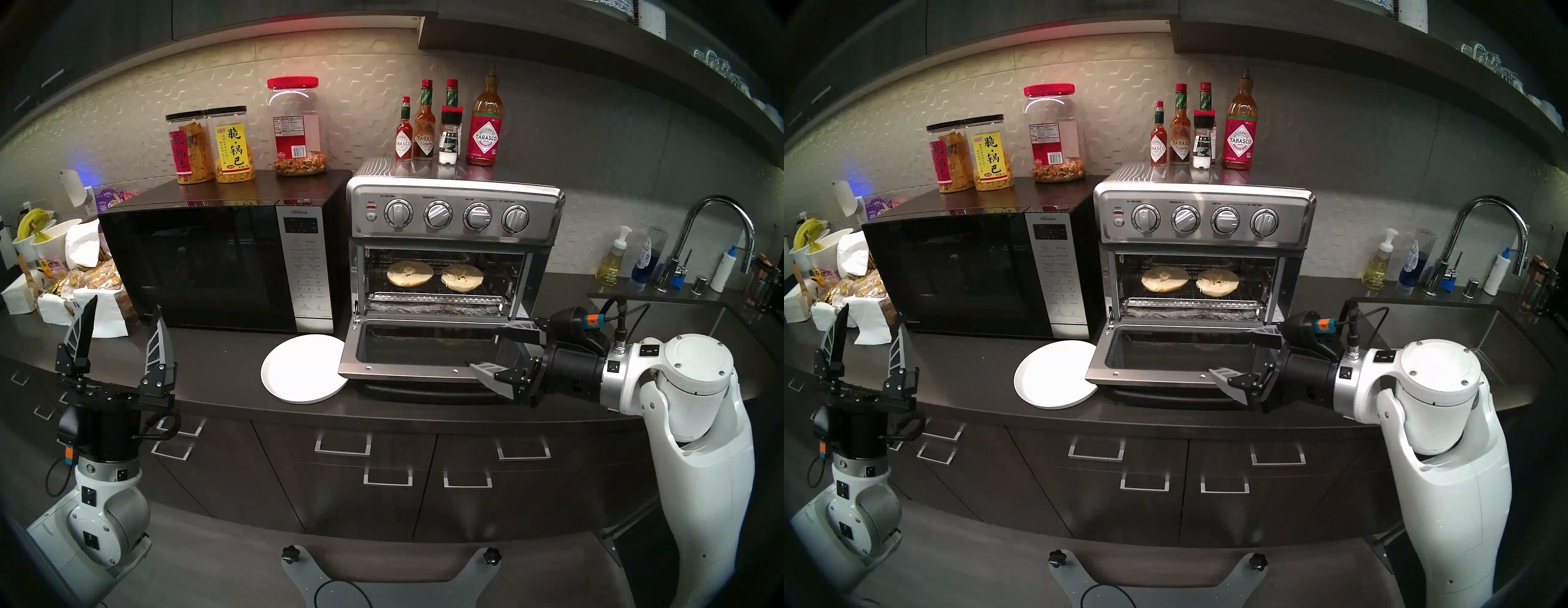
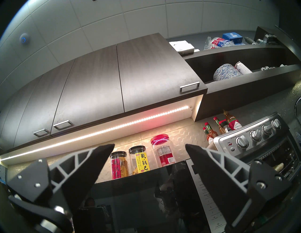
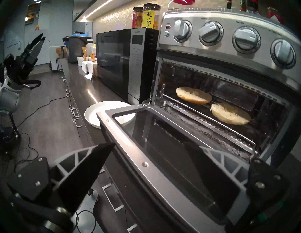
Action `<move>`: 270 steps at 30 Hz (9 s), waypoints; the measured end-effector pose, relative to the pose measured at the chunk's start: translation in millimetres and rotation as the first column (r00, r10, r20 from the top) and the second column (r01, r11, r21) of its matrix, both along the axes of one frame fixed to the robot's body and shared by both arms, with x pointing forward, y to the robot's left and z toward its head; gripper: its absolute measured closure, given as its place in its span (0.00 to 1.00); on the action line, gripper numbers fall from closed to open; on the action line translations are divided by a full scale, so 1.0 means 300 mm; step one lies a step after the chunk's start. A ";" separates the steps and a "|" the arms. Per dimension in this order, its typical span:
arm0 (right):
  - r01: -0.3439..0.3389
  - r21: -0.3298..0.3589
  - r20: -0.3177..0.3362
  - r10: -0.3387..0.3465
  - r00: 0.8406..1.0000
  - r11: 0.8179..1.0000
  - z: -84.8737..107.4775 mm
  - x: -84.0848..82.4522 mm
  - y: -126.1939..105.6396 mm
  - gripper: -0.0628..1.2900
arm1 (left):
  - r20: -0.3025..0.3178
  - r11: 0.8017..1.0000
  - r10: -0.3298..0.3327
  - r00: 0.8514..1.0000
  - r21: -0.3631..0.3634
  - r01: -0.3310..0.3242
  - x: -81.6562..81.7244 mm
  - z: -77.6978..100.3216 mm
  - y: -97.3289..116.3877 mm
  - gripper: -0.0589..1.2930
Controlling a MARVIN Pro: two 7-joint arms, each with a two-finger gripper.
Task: Open the oven and place the bagel inside on the rack
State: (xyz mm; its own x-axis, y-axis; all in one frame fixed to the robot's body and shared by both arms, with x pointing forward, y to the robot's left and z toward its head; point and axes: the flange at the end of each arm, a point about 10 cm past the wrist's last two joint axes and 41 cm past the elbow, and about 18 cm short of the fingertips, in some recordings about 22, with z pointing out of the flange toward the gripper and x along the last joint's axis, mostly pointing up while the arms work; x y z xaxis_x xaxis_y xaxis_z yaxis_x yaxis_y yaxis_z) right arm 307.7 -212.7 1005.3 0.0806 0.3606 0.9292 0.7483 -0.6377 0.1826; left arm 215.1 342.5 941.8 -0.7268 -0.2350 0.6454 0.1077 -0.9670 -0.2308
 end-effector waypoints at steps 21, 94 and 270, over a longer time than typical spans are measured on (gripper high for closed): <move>0.172 -0.125 -0.063 -0.180 0.982 0.977 -0.050 0.102 0.140 0.04 | 0.002 1.000 0.000 1.000 0.000 0.000 0.001 0.001 0.000 0.05; 0.137 -0.126 -0.024 -0.141 0.990 0.983 -0.024 0.066 0.123 0.04 | 0.002 1.000 -0.001 1.000 0.000 0.001 0.001 0.001 -0.001 0.05; 0.168 0.027 -0.373 -0.146 0.916 0.985 -0.355 0.017 -0.001 0.97 | 0.001 1.000 -0.001 1.000 -0.002 0.001 -0.001 0.000 0.000 0.05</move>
